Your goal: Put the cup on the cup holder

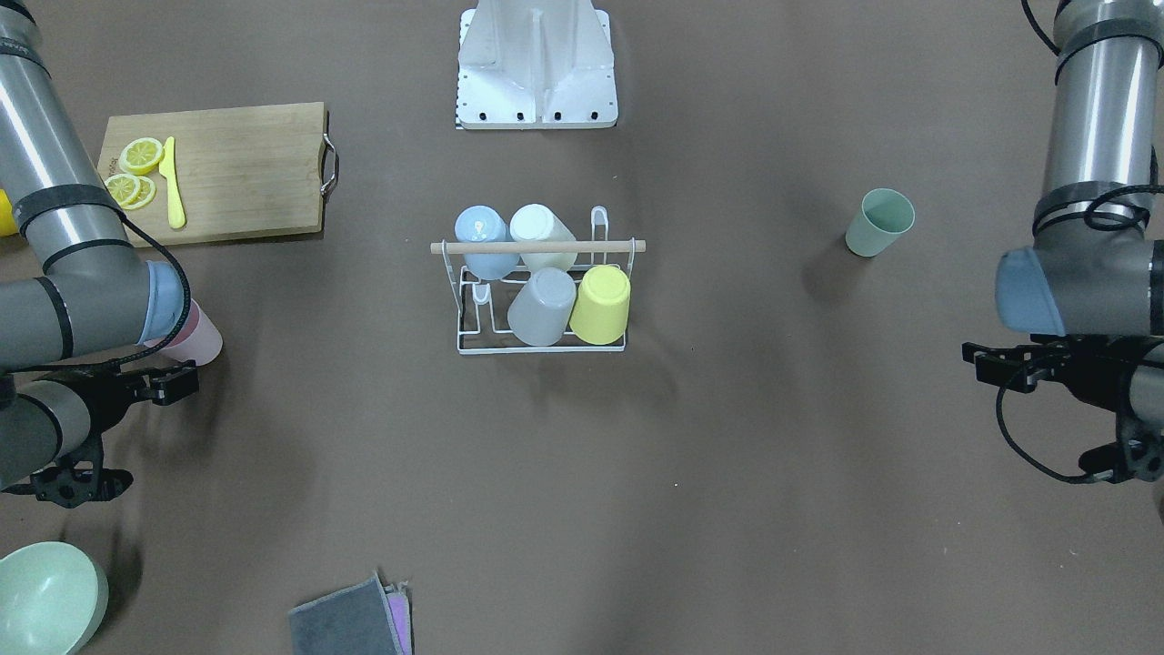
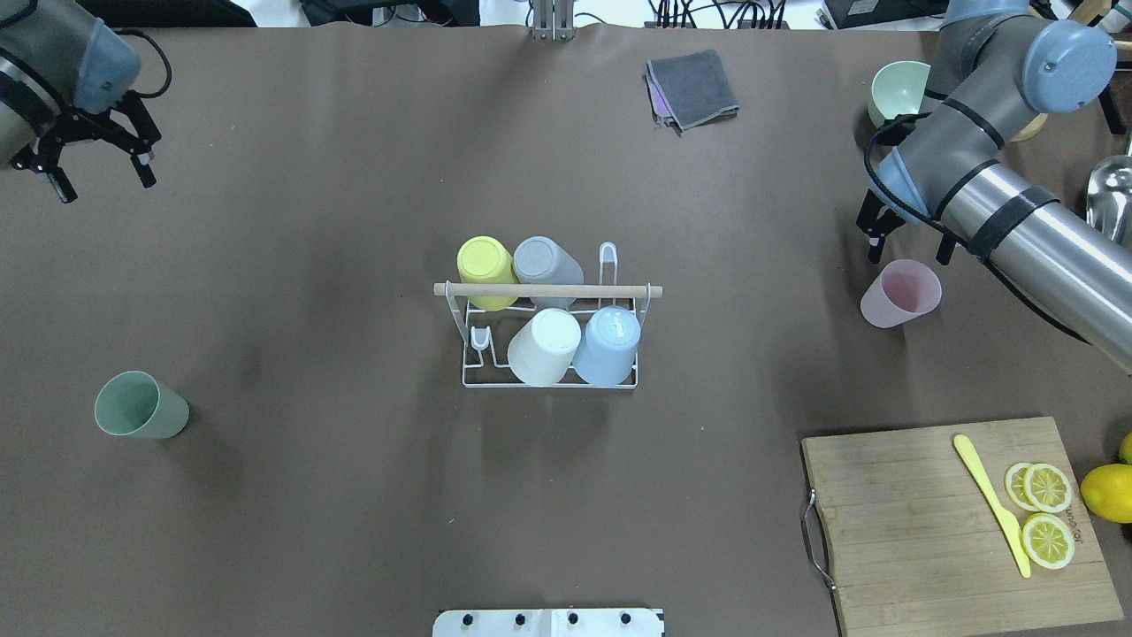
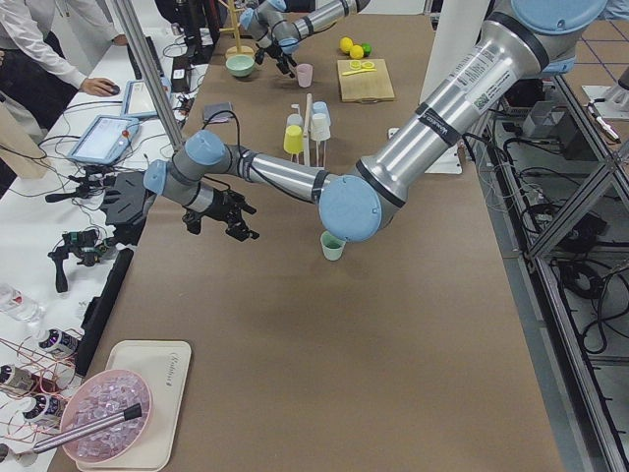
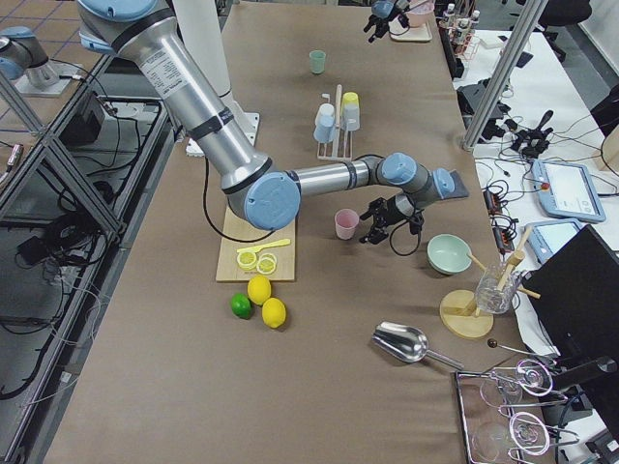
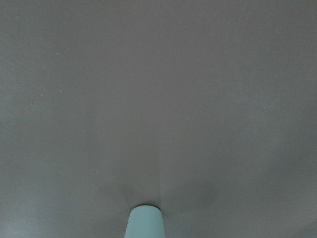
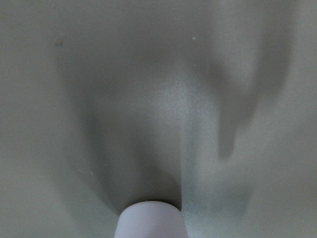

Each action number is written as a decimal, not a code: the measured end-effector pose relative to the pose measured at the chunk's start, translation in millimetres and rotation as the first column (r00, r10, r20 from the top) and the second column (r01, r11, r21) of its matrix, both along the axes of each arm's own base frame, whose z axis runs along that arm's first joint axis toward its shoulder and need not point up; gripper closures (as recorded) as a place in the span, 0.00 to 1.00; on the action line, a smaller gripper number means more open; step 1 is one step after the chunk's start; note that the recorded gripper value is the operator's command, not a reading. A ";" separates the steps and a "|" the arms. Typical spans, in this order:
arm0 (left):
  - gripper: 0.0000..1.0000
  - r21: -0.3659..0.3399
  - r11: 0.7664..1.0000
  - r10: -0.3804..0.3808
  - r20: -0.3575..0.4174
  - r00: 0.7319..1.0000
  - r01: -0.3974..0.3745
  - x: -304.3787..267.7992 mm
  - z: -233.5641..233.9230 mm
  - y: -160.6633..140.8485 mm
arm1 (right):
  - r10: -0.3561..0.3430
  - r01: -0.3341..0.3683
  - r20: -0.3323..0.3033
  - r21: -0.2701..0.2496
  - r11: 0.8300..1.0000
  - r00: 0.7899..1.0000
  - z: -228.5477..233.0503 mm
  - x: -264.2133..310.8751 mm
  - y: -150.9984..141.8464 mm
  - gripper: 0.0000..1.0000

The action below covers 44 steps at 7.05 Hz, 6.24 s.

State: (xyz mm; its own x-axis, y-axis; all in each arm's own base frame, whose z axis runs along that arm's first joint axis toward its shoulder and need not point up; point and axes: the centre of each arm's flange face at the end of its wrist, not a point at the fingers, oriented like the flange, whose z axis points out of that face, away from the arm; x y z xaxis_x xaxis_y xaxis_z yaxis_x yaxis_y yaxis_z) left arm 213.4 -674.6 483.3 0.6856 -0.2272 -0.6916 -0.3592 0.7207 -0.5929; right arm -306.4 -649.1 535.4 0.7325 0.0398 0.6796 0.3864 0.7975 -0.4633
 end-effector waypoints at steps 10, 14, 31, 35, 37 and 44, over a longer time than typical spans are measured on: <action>0.02 -0.088 0.975 0.206 0.019 0.978 -0.204 84.4 63.9 91.3 | -0.059 0.059 0.015 -0.022 0.998 0.998 5.7 -35.4 0.4 0.03; 0.02 -0.105 0.975 0.197 -0.016 0.980 -0.198 99.3 75.4 118.6 | -0.060 0.060 0.014 -0.052 0.997 0.998 8.5 -38.0 1.7 0.03; 1.00 -0.156 0.954 0.250 -0.044 0.967 -0.254 144.1 106.7 187.7 | -0.137 0.142 0.049 -0.116 0.983 0.989 24.1 -45.0 23.8 0.54; 1.00 -0.150 0.972 0.171 -0.081 0.982 -0.181 127.0 99.3 169.7 | -0.117 0.123 0.108 -0.054 0.991 0.987 -0.8 -30.3 10.5 0.54; 1.00 -0.116 0.990 0.065 -0.116 0.991 -0.078 80.5 95.0 137.6 | -0.131 0.119 0.183 0.074 0.990 0.974 -38.4 -13.7 -2.5 0.54; 1.00 0.149 0.894 -0.352 -0.351 0.868 0.423 -103.0 -8.7 3.3 | -0.175 -0.139 0.624 0.421 0.896 0.762 -125.7 8.8 -41.9 0.58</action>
